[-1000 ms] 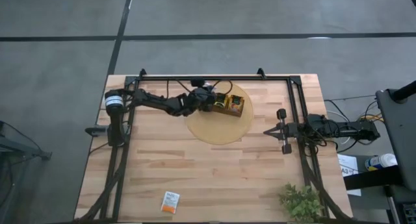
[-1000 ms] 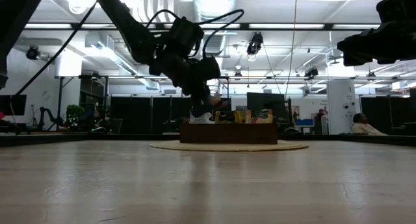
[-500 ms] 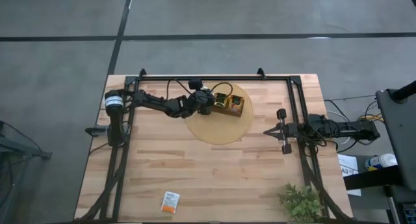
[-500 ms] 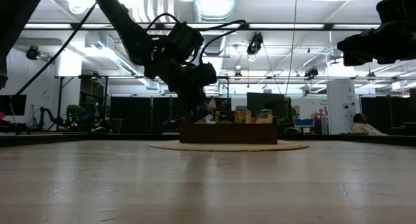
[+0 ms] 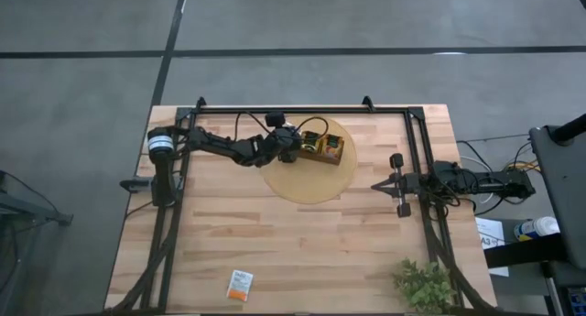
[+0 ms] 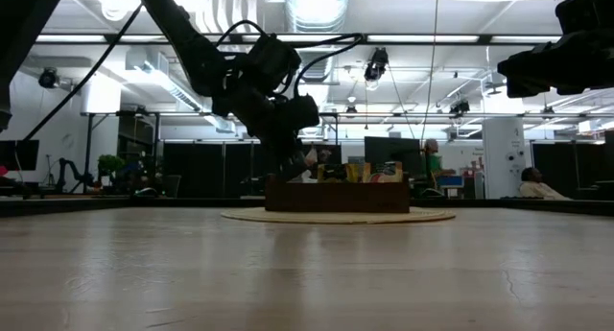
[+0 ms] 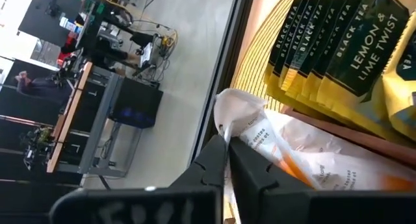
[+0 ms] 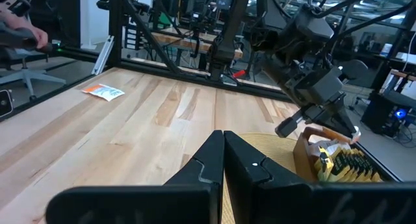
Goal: Pick & Place Tea
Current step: Put the right white tea bag into the left section of wooden organizer
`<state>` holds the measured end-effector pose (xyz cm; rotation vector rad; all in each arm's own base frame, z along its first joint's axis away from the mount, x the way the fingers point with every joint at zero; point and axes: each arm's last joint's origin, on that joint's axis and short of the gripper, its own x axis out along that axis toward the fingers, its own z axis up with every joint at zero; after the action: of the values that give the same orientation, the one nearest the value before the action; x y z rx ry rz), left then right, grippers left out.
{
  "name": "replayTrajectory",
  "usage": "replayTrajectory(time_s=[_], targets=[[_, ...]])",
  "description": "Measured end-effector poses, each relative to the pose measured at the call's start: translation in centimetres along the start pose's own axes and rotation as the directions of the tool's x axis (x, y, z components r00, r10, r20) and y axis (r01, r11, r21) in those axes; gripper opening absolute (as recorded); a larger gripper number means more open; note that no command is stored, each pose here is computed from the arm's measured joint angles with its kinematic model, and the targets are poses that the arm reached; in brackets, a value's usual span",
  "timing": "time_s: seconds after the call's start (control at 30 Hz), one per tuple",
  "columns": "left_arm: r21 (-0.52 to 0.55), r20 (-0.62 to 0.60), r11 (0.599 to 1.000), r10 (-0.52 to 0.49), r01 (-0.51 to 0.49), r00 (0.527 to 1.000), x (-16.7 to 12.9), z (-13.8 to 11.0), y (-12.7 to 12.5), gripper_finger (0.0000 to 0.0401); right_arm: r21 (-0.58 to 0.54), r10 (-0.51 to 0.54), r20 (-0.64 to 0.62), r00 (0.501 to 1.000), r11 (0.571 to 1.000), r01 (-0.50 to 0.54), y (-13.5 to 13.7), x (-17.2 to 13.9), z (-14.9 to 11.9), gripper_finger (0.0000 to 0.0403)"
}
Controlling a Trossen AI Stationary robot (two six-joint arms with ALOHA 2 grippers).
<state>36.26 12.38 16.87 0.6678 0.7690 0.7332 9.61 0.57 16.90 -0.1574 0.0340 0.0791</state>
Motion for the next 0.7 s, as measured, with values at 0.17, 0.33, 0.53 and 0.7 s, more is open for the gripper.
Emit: replayTrajectory(time_s=[0.17, 0.33, 0.53, 0.7], targets=[[-0.016, -0.001, 1.0, -0.006, 0.005, 1.0, -0.1, 0.0, -0.1, 0.0057, 0.0, 0.0, 0.0, 1.0, 1.0, 0.0, 0.0, 0.0, 0.0, 0.0009], [-0.014, -0.01, 1.0, 0.01, -0.01, 1.0, -0.2, 0.1, -0.2, 0.0104, 0.0, 0.0, 0.0, 1.0, 1.0, 0.0, 0.0, 0.0, 0.0, 0.0009], [-0.011, -0.026, 0.999, 0.037, -0.037, 0.999, -0.4, 0.2, -0.2, 0.0123, 0.0, 0.0, 0.001, 1.0, 1.0, 0.0, 0.0, 0.0, 0.0, 0.0009], [-0.02, -0.016, 0.998, 0.056, -0.056, 0.998, -1.1, 0.6, 0.5, 0.0124, 0.0, 0.0, 0.0, 1.0, 1.0, 0.0, 0.0, 0.0, 0.0, 0.0009]])
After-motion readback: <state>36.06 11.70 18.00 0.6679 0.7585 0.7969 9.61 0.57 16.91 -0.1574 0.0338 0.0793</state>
